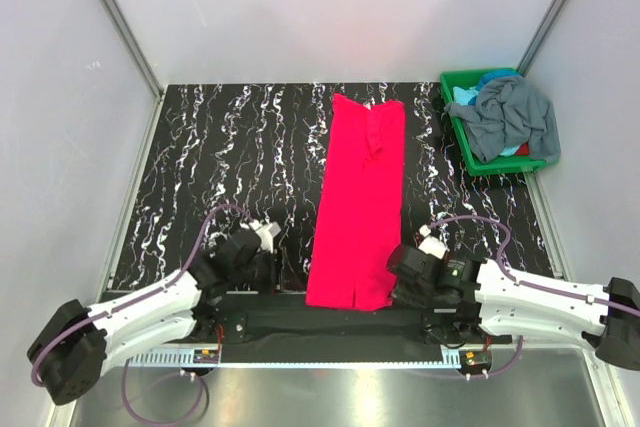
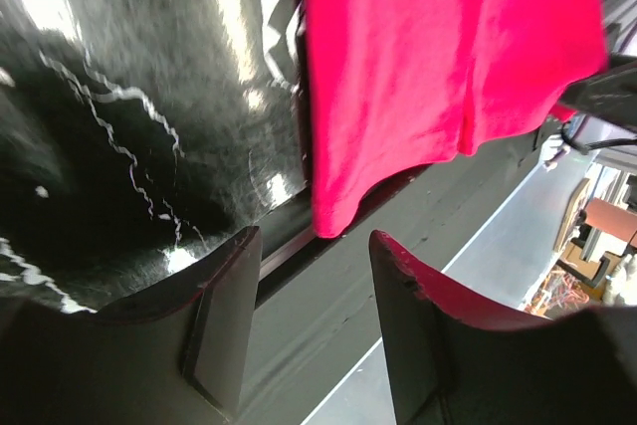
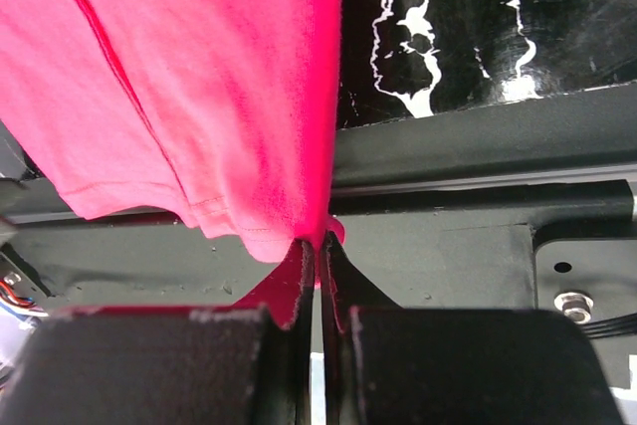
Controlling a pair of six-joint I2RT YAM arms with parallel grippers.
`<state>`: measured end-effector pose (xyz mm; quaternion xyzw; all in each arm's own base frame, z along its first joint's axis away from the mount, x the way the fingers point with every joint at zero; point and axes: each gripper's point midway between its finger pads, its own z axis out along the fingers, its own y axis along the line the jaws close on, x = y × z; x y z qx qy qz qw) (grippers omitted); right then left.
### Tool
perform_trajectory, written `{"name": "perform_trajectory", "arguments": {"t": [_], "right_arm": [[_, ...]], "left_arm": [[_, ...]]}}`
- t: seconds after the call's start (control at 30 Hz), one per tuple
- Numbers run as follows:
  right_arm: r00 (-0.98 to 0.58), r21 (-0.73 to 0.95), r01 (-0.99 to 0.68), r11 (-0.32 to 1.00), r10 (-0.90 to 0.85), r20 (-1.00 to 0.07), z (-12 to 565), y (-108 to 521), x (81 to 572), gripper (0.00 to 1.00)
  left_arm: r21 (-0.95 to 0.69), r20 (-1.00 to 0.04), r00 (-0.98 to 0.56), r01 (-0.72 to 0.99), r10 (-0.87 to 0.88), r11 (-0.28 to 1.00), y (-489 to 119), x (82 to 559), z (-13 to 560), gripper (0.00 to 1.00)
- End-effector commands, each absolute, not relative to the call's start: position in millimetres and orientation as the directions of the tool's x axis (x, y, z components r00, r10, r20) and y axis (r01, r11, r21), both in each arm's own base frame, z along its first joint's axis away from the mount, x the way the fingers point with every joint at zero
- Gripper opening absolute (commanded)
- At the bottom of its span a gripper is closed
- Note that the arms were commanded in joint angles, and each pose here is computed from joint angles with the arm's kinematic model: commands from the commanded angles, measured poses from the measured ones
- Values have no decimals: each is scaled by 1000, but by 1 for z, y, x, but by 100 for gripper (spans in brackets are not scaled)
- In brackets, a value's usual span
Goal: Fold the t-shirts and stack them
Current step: Fold the tshirt
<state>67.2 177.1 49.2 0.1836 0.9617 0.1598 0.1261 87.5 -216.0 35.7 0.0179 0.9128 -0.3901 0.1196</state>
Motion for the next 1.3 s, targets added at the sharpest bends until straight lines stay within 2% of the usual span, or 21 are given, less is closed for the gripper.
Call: {"name": "perform_trajectory", "arguments": {"t": [0.0, 0.2, 0.43, 1.27], "right_arm": [[-883, 382, 319, 867, 418, -213, 50, 177, 74, 0], [-865, 418, 349, 839, 460, -202, 48, 173, 74, 0], [-862, 428, 348, 834, 464, -203, 49, 172, 74, 0], [-856, 457, 348, 819, 476, -202, 52, 171, 74, 0]], "left_arm": [[-734, -259, -959, 116, -118, 670, -226, 93, 36, 52], [-753, -278, -950, 126, -139, 646, -232, 88, 36, 51], [-770, -248, -961, 118, -124, 627, -244, 81, 27, 51], [-730, -218, -969, 84, -115, 678, -255, 80, 21, 29]]}}
